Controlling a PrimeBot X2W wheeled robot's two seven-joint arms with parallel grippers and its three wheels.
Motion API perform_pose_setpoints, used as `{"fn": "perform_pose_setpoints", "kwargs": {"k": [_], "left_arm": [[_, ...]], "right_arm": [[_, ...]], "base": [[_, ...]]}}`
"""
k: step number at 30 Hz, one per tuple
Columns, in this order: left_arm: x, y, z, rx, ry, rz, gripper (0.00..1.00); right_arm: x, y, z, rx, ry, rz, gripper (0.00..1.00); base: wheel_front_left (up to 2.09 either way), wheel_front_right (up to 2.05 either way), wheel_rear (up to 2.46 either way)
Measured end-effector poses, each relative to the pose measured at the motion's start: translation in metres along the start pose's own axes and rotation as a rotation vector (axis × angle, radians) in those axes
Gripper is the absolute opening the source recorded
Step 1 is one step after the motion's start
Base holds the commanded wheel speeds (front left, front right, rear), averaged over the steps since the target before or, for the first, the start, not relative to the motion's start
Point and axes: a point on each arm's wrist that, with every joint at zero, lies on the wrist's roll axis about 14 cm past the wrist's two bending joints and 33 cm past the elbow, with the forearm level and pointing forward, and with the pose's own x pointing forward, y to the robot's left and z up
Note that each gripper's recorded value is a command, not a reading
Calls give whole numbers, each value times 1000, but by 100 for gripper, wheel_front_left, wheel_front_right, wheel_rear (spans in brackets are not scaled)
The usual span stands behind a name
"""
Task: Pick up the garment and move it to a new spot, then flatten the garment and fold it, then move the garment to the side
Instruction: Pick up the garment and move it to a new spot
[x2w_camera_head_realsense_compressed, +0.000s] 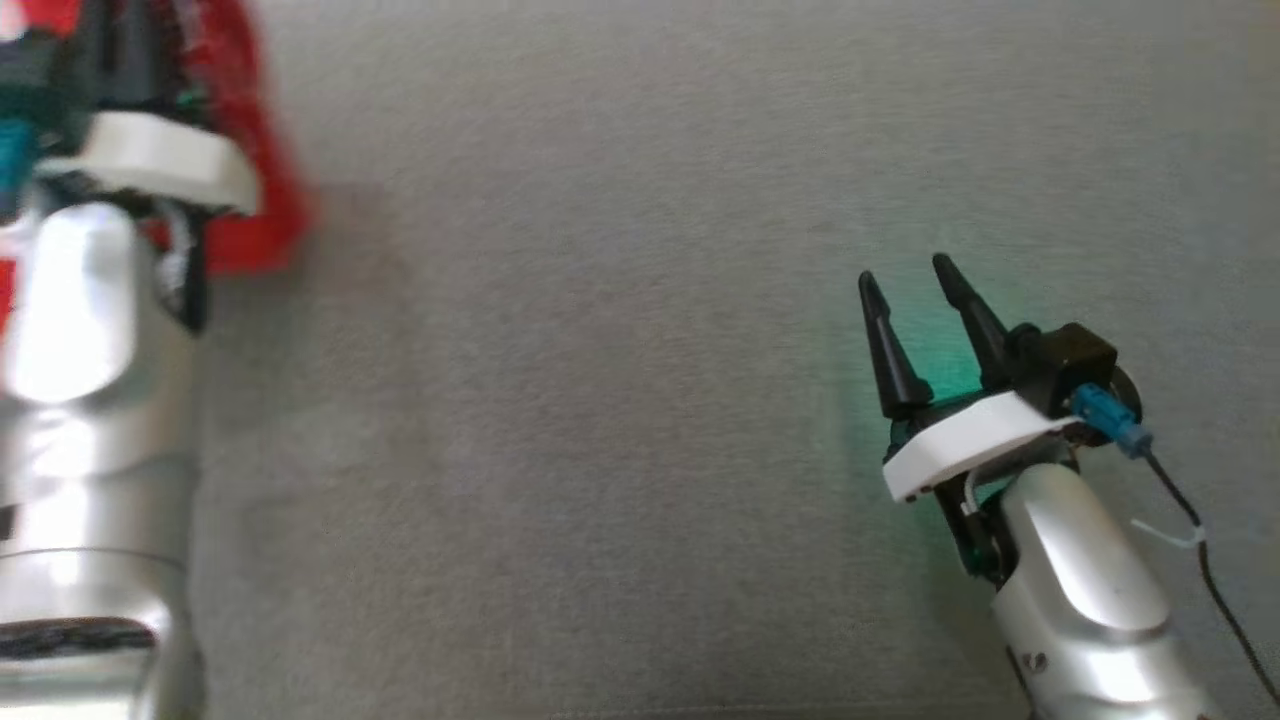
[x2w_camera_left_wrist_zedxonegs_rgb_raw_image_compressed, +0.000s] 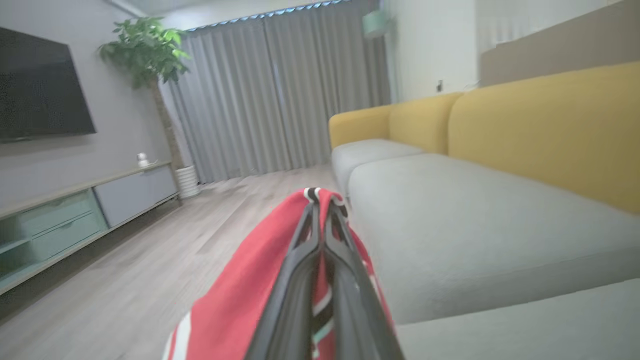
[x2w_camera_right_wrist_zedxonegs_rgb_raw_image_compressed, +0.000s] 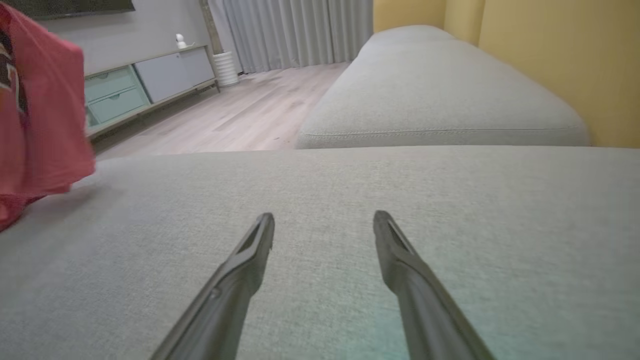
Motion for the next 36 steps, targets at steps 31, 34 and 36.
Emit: {"fn": "perform_pose_setpoints", "kwargs": {"k": [31,34,36], "left_arm": [[-111,-253,-46,-348,165,-457,100],[-135,-218,-73,-336,227,-360,100],[-148,-195,-84,-332,250,-298,100]], "right_arm": [[-127,-64,16,63,-75,-307,100],[-122,-61,21,59,-88,-293,100],[-120,-58,20,63,-88,-285,100]], "base": [[0,0,0],[0,0,0],[0,0,0]]}}
